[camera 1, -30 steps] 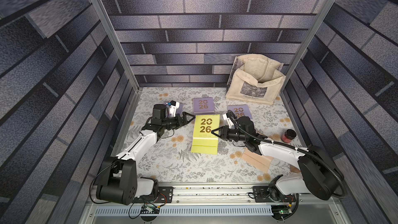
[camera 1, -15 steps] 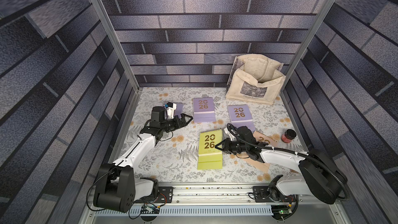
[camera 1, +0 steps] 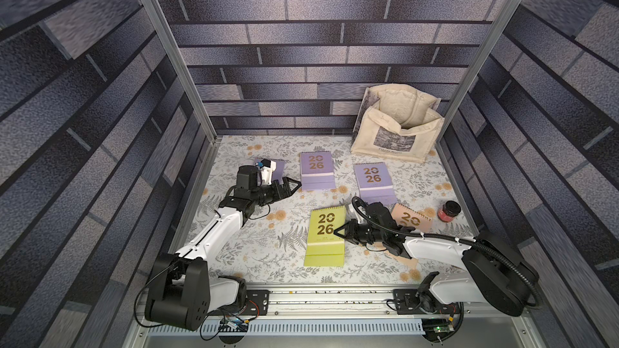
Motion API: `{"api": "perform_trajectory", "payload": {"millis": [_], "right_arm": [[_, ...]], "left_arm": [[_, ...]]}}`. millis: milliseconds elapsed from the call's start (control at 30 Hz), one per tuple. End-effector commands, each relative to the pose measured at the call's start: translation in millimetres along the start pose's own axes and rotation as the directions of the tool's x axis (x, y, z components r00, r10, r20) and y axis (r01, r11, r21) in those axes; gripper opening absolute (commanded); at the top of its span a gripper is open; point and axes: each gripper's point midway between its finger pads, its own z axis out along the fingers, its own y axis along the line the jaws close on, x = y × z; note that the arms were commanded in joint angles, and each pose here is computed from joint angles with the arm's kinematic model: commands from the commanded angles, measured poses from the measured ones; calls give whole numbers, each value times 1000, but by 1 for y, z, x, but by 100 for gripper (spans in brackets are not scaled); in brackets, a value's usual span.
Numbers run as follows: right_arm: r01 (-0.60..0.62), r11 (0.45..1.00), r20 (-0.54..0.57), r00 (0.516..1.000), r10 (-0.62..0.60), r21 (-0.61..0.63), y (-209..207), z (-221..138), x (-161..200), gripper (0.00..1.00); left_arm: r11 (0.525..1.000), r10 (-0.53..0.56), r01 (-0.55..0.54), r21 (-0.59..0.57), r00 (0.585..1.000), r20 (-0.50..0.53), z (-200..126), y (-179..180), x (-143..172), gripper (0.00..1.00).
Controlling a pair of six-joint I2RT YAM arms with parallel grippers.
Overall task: Stack the calendars
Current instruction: Place the calendar at the center of the board.
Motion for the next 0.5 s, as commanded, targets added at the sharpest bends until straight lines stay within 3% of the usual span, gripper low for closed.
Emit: {"api": "perform_trajectory", "payload": {"millis": [0,467], "right_arm": [[-5,994,-18,1000,7,108,-33,7,9,0],[-47,971,-70,995,65,234,-65,17,20,0]], "left_arm": [[999,42,-42,15,999,6,-2,-5,2,100],[999,47,-47,19,999,-13,0,-7,8,100]]}}
